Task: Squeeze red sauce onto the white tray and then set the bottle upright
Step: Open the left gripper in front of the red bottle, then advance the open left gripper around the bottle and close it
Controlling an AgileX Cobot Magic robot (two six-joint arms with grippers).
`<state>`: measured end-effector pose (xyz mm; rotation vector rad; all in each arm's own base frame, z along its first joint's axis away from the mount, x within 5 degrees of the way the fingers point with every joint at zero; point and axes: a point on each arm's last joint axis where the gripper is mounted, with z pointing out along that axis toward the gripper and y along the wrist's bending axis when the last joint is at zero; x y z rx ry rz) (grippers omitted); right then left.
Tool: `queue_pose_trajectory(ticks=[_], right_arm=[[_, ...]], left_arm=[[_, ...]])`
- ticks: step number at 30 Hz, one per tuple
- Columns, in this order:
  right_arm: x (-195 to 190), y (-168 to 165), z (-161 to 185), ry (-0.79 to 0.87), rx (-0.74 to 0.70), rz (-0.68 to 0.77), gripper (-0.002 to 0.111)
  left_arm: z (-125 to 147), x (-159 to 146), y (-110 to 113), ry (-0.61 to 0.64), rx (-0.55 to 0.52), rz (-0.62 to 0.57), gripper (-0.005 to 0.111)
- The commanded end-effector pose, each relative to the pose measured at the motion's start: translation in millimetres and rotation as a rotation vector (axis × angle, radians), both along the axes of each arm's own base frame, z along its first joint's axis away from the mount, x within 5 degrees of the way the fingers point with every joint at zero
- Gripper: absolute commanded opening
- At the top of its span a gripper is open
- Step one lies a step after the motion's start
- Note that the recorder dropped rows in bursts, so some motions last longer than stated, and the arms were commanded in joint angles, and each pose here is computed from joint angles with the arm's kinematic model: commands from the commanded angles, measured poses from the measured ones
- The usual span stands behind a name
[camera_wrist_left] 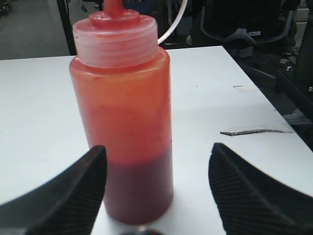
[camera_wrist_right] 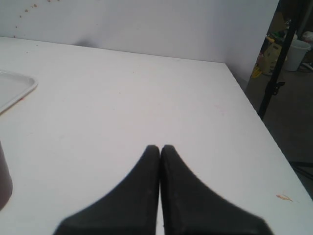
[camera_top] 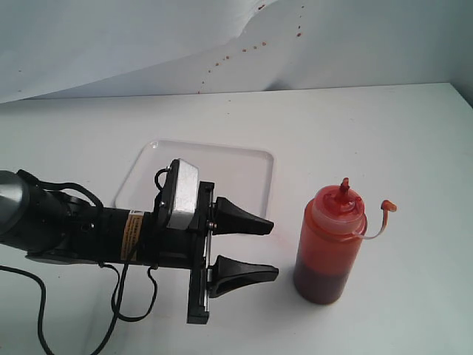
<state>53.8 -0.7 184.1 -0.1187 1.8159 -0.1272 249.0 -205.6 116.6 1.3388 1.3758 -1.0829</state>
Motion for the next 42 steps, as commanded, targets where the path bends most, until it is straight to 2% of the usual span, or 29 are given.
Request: queue_pose_trajectory(ticks=[1,12,14,19,21,25,28,32,37,42], right_arm=[[0,0,-1,-0.001,0.002,-0.008,0.000],[0,0,-1,-0.001,0.002,-0.008,0.000],[0,0,-1,-0.001,0.002,-0.008,0.000],[0,0,-1,-0.001,0.002,-0.008,0.000],[0,0,-1,-0.001,0.002,-0.008,0.000],[0,0,-1,-0.001,0.002,-0.008,0.000],[0,0,-1,-0.001,0.002,-0.008,0.000],[0,0,-1,-0.001,0.002,-0.008,0.000],[0,0,-1,-0.001,0.002,-0.008,0.000],[0,0,-1,-0.001,0.002,-0.008,0.000]], left_arm=[[2,0,-2,0.000,-0.021,0.002,0.059],[1,-2,-2,-0.004,-0.013,-0.019,0.060],[1,-2,-2,-0.004,-0.013,-0.019,0.067],[2,2,-2,0.005,-0.030,0.026,0.097],[3,4,-2,0.008,-0.035,0.042,0.103],[5,8,-2,-0.039,-0.048,0.073,0.103],[-6,17,-1,-0.049,0.081,0.122,0.103],[-21,24,-5,-0.021,0.097,0.120,0.103],[-48,29,-25,0.006,0.100,0.069,0.103],[-46,37,-51,0.002,0.044,0.016,0.103]])
